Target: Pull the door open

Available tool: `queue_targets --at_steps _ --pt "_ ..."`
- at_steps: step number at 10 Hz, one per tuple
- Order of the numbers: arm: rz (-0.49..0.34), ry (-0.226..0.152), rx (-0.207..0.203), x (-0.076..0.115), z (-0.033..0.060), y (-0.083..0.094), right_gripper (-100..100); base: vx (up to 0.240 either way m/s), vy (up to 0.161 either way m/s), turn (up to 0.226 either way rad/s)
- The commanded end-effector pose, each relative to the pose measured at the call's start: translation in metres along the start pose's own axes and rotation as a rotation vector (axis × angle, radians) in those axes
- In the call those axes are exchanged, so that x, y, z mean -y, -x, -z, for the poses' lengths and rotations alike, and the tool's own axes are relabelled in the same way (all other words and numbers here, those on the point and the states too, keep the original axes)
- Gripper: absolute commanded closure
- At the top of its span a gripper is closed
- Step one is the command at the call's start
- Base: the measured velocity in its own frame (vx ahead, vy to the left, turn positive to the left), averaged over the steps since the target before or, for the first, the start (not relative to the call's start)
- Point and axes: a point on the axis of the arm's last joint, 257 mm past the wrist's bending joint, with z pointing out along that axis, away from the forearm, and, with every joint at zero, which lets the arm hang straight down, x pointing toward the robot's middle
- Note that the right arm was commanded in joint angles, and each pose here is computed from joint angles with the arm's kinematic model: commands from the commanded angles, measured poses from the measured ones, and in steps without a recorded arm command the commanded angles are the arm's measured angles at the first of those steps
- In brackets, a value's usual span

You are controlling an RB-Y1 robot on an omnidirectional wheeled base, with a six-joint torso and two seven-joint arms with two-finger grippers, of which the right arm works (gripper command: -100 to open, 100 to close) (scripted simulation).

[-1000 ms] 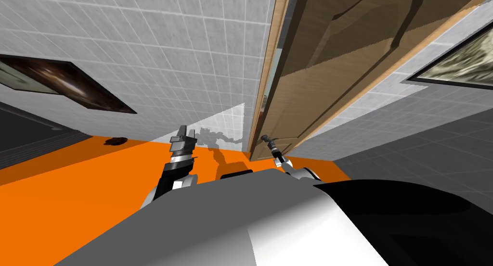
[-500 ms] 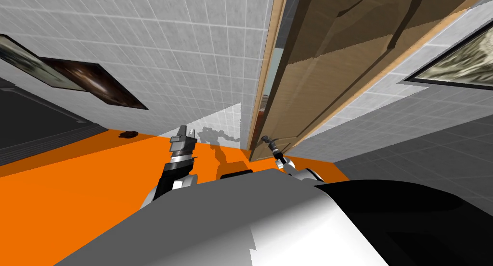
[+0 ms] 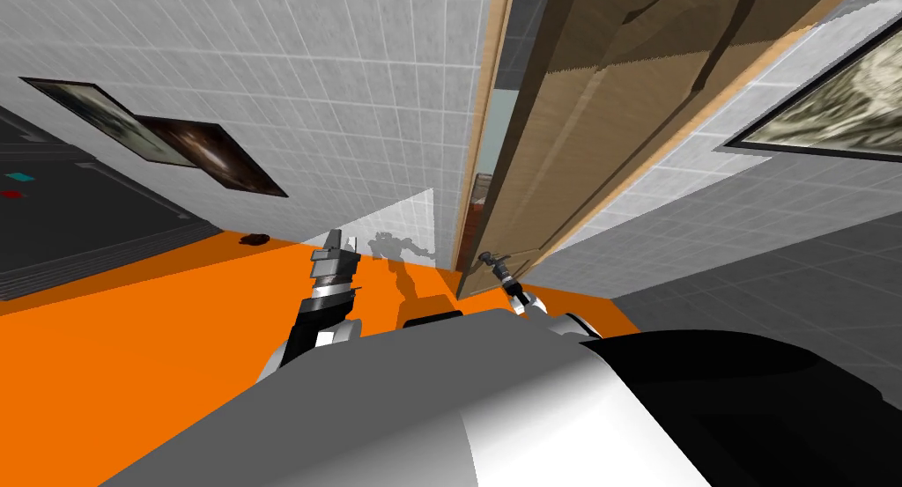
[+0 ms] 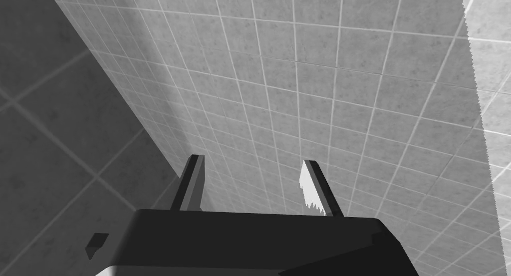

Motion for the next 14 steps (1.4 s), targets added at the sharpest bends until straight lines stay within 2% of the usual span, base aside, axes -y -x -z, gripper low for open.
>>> queue_targets --at_steps 1,2,3,4,5,6,7,11,13,14 --pt "0.002 0.009 -0.016 -0.003 0.0026 0.001 100 -0.124 -0.054 0.047" --pt "0.001 0.009 -0.03 -0.003 0.0062 0.0 100 -0.118 -0.055 0.054" --pt "-0.001 0.002 -0.022 0.0 0.005 -0.001 100 -0.051 -0.025 0.014" --pt "-0.002 0.003 -0.035 0.001 0.0158 0.001 100 -0.182 -0.083 0.241" --pt "-0.002 0.005 -0.041 0.0 0.021 0.002 100 -0.224 -0.138 0.24" --pt "-0.002 0.005 -0.041 0.0 0.021 0.002 100 -0.143 -0.074 0.066" --pt "-0.001 0.008 -0.051 0.0 0.0296 0.004 100 -0.147 -0.091 0.137" --pt "0.0 0.011 -0.065 -0.001 0.0411 0.006 100 -0.141 -0.065 0.107" --pt "0.001 0.014 -0.078 -0.002 0.0521 0.009 100 -0.149 -0.087 0.17" --pt "-0.001 0.008 -0.072 0.001 0.0485 0.008 100 -0.074 -0.053 0.055"
